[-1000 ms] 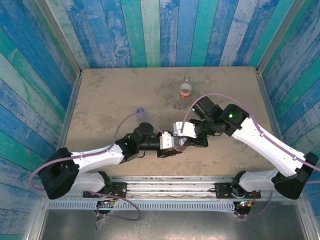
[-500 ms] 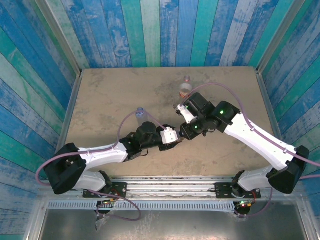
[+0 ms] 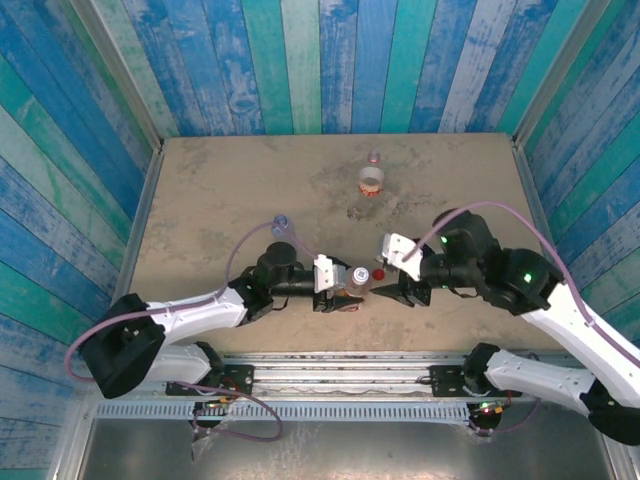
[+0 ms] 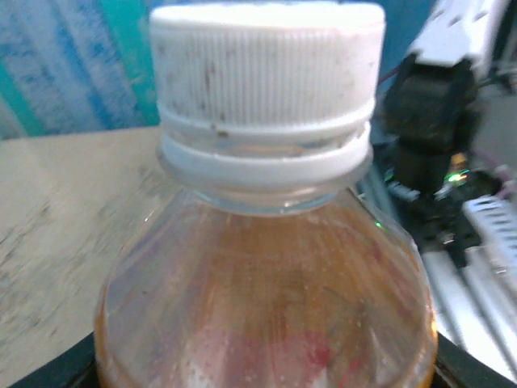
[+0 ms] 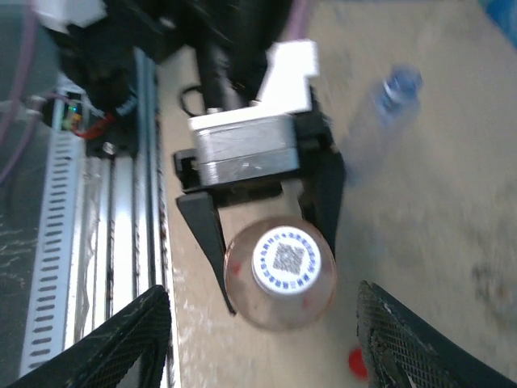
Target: Screw on the bottle caps
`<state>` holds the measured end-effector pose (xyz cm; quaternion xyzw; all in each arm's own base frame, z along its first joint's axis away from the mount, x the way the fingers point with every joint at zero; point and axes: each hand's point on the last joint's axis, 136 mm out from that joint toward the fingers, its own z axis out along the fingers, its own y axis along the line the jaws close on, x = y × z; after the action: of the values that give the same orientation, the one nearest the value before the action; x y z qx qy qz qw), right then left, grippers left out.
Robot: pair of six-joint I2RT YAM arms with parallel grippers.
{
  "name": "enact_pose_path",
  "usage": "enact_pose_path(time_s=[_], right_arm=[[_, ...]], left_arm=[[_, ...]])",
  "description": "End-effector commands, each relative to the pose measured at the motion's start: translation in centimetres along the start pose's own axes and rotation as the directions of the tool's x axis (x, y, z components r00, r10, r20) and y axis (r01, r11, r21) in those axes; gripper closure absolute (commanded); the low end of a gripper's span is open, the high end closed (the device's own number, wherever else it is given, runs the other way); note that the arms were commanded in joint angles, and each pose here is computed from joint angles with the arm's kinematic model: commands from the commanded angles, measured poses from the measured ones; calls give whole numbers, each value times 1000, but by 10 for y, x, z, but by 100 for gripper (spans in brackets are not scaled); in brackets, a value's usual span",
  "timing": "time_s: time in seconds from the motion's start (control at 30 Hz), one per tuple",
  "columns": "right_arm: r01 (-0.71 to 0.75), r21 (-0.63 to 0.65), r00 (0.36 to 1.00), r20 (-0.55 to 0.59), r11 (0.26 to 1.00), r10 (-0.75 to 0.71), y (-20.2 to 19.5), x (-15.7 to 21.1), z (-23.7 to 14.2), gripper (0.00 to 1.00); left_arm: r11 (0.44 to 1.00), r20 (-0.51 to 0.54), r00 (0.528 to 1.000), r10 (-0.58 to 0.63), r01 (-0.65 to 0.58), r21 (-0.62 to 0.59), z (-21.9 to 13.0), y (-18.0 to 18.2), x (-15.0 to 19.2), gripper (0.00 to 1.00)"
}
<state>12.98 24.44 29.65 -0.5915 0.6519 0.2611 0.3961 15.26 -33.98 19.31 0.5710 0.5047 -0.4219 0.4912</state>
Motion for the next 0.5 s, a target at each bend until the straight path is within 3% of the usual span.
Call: enact_pose_path(time_s=[0.0, 0.17, 0.47], right_arm=[[239, -82, 954, 206, 967, -219, 21, -28, 1, 38], [277, -171, 938, 261, 945, -228, 34, -34, 7, 44], [251, -280, 951, 252, 927, -181, 43, -28, 21, 53]], left_arm=[[981, 136, 990, 26, -51, 185, -9, -29, -44, 48], [967, 168, 985, 46, -86, 241, -11, -38, -55, 48], [967, 169, 984, 57, -96, 235, -10, -35, -58, 48]])
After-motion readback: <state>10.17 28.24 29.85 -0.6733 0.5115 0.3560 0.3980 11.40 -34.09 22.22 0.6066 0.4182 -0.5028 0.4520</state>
